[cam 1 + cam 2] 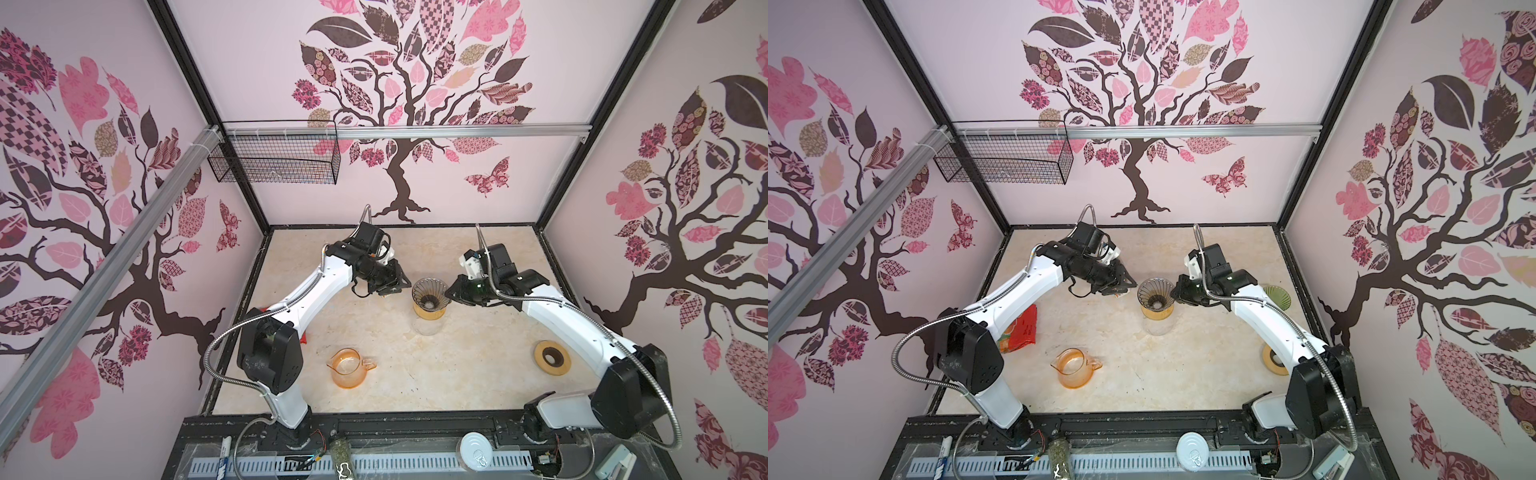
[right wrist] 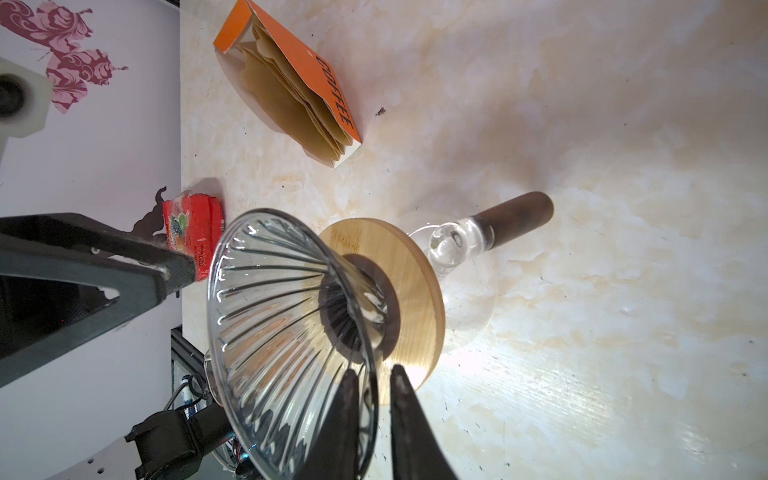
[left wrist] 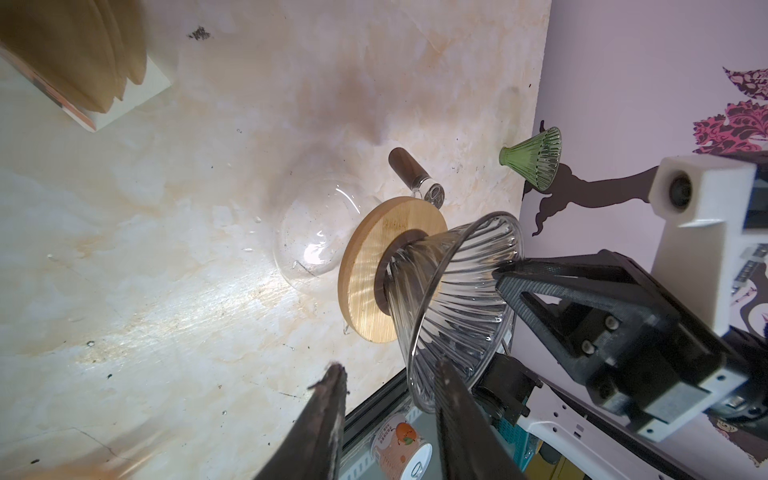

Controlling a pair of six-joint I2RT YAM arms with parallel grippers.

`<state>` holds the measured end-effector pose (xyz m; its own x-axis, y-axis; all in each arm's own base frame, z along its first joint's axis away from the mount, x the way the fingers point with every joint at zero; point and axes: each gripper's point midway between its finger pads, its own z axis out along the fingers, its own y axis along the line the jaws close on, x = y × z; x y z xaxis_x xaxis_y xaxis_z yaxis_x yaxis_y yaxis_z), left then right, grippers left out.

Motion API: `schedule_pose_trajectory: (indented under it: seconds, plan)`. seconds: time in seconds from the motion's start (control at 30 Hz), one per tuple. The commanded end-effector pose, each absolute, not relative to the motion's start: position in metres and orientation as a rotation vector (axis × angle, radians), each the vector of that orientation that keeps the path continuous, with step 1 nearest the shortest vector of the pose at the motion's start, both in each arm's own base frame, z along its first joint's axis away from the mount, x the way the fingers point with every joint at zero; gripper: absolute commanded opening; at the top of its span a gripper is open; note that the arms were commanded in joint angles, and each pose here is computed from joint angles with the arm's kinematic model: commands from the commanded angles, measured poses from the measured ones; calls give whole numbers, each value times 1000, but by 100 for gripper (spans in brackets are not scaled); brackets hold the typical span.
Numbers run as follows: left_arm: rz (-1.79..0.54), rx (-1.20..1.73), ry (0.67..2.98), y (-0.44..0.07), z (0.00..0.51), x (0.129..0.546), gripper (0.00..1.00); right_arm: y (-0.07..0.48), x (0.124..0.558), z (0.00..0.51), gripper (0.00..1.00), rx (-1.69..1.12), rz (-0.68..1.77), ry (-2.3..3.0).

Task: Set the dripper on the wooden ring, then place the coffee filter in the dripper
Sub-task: 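Open the left gripper and draw it back from the dripper, then open and withdraw the right gripper while the left gripper moves toward the filter box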

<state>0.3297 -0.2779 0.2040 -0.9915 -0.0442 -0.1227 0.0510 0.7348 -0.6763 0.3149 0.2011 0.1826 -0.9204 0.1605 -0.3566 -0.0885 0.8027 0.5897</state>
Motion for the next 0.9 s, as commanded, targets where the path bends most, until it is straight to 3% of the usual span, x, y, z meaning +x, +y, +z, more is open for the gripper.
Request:
schedule_pose_trajectory:
  seconds: [0.0, 0.13, 0.47, 0.87]
  plan:
    - [-1072, 35, 2741, -269, 225, 331, 40, 204, 323, 205, 21, 36, 875, 2560]
    - [-1019, 21, 2742, -261, 224, 334, 43, 205, 326, 229, 29, 22, 889, 2507]
    - [-655, -97, 2761, -216, 209, 349, 66, 207, 320, 289, 53, -42, 943, 2388]
    - [-293, -280, 2771, -186, 158, 410, 76, 183, 271, 339, 99, -84, 921, 2319]
